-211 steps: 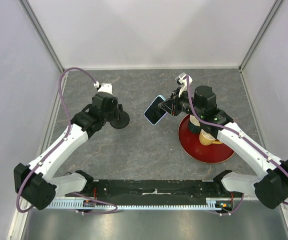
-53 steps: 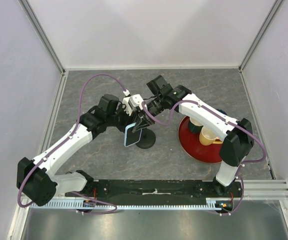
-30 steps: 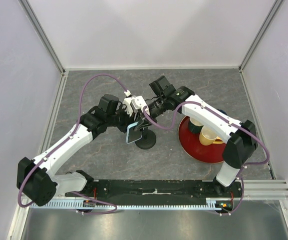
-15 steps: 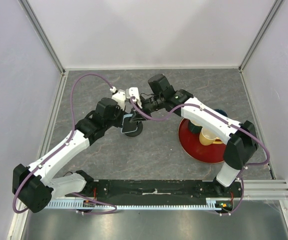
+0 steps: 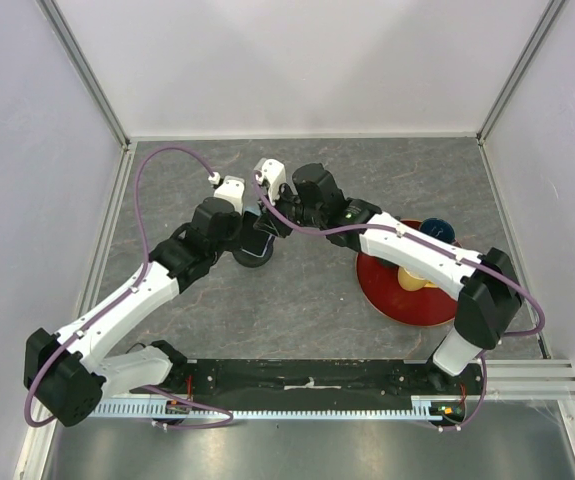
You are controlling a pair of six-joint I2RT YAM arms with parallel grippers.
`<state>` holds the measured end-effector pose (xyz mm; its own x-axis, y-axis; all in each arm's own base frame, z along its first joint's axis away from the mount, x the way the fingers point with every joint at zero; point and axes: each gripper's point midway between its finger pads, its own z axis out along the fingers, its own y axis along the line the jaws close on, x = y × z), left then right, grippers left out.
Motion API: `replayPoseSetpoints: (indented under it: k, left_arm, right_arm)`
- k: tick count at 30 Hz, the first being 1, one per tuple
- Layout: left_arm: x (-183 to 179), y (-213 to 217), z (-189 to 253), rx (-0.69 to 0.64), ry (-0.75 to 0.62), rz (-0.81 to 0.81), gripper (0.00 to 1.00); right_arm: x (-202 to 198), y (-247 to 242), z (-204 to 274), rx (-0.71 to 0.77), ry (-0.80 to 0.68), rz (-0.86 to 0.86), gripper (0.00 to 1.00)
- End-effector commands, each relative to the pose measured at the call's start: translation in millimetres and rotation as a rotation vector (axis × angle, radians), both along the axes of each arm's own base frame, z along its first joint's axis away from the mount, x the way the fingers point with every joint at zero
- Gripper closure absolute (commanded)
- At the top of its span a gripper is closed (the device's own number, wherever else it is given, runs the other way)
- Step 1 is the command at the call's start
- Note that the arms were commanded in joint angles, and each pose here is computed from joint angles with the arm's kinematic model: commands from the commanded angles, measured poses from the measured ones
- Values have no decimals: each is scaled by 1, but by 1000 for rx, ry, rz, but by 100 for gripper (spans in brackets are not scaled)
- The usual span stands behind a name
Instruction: Place the phone on the phone stand
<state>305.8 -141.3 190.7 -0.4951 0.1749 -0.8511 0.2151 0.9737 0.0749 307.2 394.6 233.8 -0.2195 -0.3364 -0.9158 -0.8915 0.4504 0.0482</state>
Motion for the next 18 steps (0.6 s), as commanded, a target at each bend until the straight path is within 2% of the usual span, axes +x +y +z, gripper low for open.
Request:
replayPoseSetpoints:
  k: [1,5,10,12,13,18]
  left_arm:
    - [9,43,46,-28,-165,211,98]
    - [9,48,51,-20,-183,225,98]
    - [4,45,58,-31,-148,213,98]
    - [-7,41,45,-8,-18,210,98]
    - [-6,35,59,-45,-22,214,98]
    - [-24,38,57,-68,55,230,98]
  right_arm:
    - [70,-78,0,-103,-69,-488,100]
    - [78,-95,-7,-210,-102,-614,100]
    - [77,-102,3,-242,-157,-705,100]
    - [73,-91,6,-242,-179,-677,100]
    - [71,-87,5,-242,-182,-666,100]
    - [66,-64,-2,-233,-169,-598,100]
